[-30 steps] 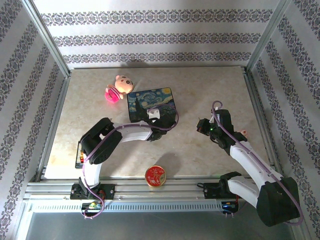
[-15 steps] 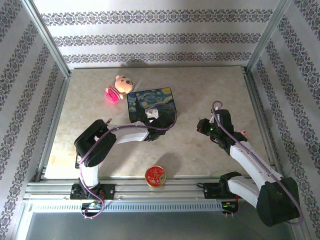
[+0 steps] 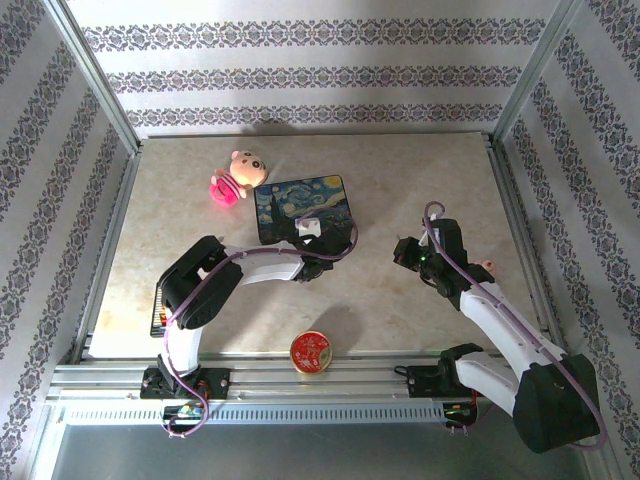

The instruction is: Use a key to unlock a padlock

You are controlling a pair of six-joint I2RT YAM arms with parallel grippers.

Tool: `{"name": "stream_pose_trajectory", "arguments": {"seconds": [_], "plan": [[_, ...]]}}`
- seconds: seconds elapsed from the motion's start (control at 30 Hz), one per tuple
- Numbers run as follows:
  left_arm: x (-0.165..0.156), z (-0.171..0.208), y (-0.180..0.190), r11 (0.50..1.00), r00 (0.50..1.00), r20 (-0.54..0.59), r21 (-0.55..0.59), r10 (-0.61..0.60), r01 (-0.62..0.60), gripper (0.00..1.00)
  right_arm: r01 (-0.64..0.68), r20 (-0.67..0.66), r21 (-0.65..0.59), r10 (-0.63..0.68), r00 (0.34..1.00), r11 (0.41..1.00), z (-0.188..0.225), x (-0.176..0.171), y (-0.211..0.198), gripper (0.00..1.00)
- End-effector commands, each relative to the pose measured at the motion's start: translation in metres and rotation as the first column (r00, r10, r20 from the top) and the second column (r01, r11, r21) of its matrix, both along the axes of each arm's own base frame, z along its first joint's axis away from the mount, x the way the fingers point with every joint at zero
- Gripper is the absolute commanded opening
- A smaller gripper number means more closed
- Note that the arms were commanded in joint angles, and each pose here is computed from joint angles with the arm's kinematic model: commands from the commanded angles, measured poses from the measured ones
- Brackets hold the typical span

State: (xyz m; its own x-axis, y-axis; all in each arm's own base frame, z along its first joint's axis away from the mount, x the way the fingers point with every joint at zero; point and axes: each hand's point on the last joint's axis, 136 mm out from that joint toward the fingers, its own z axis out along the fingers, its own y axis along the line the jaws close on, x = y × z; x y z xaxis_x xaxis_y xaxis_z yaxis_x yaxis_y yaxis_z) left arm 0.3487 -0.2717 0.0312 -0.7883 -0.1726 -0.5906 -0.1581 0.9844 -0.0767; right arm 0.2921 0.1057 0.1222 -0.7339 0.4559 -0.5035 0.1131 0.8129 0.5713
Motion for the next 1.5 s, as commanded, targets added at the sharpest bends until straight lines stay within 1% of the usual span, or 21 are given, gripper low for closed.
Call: {"name": "stream_pose_trajectory", "arguments": {"seconds": [0.0,0.5,0.53,0.8,0.93,1.0,1.13,1.27,1.3,1.47], "plan": [[-0.003,-0.002,0.000,1.000,1.000,-0.009,0.019,-0.006,0.006,0.51,0.002,0.009,-0.007,-0.002,1.000,1.000,0.000,-0.001,0.001,0.00],[-0.006,-0.016,0.001,1.000,0.999,-0.037,0.022,-0.002,0.003,0.48,0.001,0.008,-0.008,-0.001,1.000,1.000,-0.002,-0.001,0.003,0.00],[-0.006,-0.017,0.001,1.000,0.999,-0.039,0.020,-0.001,0.002,0.46,0.002,0.006,-0.009,-0.001,1.000,1.000,-0.003,-0.001,0.002,0.00],[-0.006,-0.015,0.002,1.000,1.000,-0.031,0.019,0.001,0.000,0.42,0.001,0.004,-0.010,0.000,1.000,1.000,-0.005,-0.003,0.002,0.00],[-0.004,-0.010,0.000,1.000,1.000,-0.022,0.008,-0.010,0.010,0.35,-0.003,-0.001,-0.007,0.003,1.000,1.000,-0.008,-0.005,0.003,0.00],[-0.004,-0.007,-0.003,1.000,0.999,-0.024,-0.004,-0.023,0.023,0.30,-0.017,0.002,-0.001,0.017,1.000,1.000,-0.011,-0.007,0.007,0.00],[-0.006,0.003,-0.006,0.999,0.999,-0.031,-0.045,-0.030,0.029,0.30,-0.074,0.030,0.042,0.073,0.997,0.996,-0.018,-0.014,0.021,0.00],[-0.008,0.008,-0.009,0.993,0.997,-0.072,-0.117,-0.014,0.005,0.31,-0.157,0.100,0.091,0.148,0.984,0.983,-0.021,-0.021,0.041,0.00],[-0.008,0.009,-0.010,0.991,0.996,-0.088,-0.136,-0.010,-0.002,0.31,-0.173,0.086,0.087,0.166,0.982,0.981,-0.033,-0.030,0.044,0.00],[-0.006,0.019,-0.017,0.982,0.995,-0.094,-0.189,-0.014,-0.005,0.31,-0.246,0.140,0.076,0.234,0.962,0.966,-0.043,-0.042,0.061,0.00]]}}
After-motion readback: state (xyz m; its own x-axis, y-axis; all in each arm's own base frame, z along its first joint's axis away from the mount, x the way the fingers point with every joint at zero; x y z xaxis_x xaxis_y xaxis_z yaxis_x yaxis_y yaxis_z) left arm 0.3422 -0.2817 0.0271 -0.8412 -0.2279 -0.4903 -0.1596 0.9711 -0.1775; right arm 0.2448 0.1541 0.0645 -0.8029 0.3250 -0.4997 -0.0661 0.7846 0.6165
